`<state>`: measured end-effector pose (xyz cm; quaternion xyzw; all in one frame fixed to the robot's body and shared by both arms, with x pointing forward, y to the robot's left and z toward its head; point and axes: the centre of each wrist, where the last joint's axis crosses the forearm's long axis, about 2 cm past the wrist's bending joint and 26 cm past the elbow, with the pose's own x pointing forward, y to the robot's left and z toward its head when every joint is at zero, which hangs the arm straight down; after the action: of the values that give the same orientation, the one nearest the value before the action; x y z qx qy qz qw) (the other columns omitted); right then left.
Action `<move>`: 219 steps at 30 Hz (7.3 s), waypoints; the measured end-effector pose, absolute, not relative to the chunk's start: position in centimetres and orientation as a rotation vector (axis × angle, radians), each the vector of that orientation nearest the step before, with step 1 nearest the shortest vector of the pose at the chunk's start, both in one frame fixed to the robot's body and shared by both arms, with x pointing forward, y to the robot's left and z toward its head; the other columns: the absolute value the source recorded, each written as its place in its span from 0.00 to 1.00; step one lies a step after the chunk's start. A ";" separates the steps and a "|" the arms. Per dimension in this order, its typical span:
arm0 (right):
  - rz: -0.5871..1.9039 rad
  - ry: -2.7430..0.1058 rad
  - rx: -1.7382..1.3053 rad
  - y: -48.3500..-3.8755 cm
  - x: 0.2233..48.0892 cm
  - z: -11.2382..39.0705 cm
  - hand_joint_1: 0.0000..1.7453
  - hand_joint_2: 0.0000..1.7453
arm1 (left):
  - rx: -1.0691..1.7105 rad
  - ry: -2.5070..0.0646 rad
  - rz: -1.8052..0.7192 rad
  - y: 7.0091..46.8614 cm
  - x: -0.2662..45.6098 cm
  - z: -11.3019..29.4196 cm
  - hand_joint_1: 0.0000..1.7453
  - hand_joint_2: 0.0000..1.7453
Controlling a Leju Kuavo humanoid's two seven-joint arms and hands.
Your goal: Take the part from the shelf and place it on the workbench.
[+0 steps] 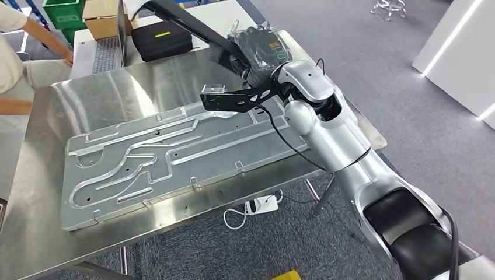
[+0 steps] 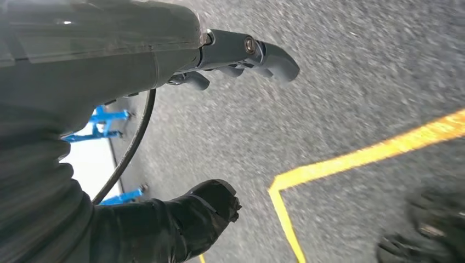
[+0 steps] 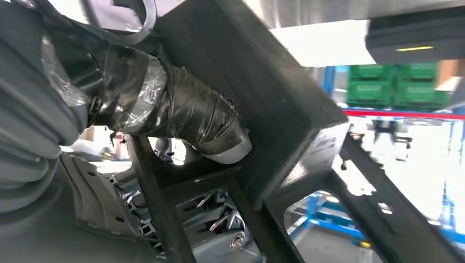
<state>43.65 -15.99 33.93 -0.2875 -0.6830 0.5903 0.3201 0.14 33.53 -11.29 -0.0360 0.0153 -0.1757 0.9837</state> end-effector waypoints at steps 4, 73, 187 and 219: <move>1.577 -1.774 -0.750 -15.7 43.7 33.6 1.00 1.00 | -0.070 0.022 -0.347 33.6 0.3 -11.3 0.00 1.00; 1.840 -1.404 -0.476 -9.6 42.3 23.2 0.00 0.00 | -0.105 0.016 -0.296 32.6 0.9 -11.3 0.00 0.00; 0.272 -0.065 0.044 -23.7 4.5 -10.8 0.00 0.00 | -0.019 0.073 -0.489 27.0 1.2 -11.4 0.00 0.00; 0.417 0.101 0.267 -23.2 4.6 -10.7 0.00 0.00 | 0.017 0.038 -0.597 27.8 0.9 -11.4 0.00 0.00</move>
<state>4.57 -23.16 -10.74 0.1320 0.0500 0.2064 0.9682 0.86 27.79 -11.43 0.0084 0.0187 -0.2940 0.9556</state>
